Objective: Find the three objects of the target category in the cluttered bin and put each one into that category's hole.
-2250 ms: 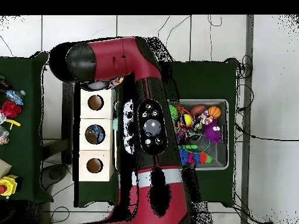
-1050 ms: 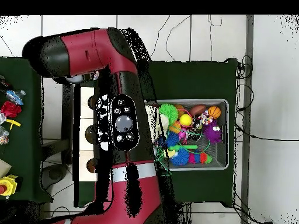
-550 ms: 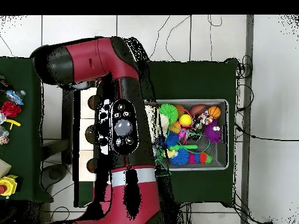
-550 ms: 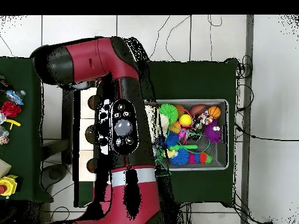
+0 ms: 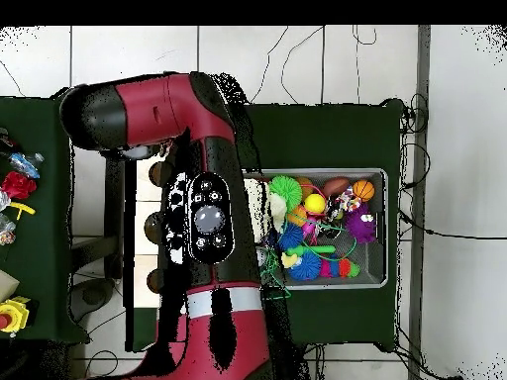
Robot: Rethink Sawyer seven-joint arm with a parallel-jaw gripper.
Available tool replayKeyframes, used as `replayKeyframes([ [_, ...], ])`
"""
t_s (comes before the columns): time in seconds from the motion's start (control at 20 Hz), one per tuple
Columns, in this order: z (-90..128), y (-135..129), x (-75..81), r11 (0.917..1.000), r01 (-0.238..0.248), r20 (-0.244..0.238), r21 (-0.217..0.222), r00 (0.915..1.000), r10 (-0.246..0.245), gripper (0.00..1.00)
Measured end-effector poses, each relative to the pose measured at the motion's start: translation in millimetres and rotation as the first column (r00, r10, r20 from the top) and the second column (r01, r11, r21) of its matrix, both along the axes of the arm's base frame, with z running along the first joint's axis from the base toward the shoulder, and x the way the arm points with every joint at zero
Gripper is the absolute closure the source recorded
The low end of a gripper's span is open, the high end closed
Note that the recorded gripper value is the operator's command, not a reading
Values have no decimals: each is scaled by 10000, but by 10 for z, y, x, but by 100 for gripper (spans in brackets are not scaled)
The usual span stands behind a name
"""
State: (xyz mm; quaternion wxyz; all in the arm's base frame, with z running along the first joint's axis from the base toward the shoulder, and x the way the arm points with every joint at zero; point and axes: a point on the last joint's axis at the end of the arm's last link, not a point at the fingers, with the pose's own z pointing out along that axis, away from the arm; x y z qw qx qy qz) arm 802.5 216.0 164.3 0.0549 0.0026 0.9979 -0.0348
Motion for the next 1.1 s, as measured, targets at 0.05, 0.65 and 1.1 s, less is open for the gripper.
replayKeyframes([
  [0.05,-8,6,-11,10000,9,2,40,10000,-9,100],
  [0.65,-177,172,-250,9995,-162,411,265,9990,151,100],
  [1.1,-329,429,-610,9982,-483,444,360,9979,467,100],
])
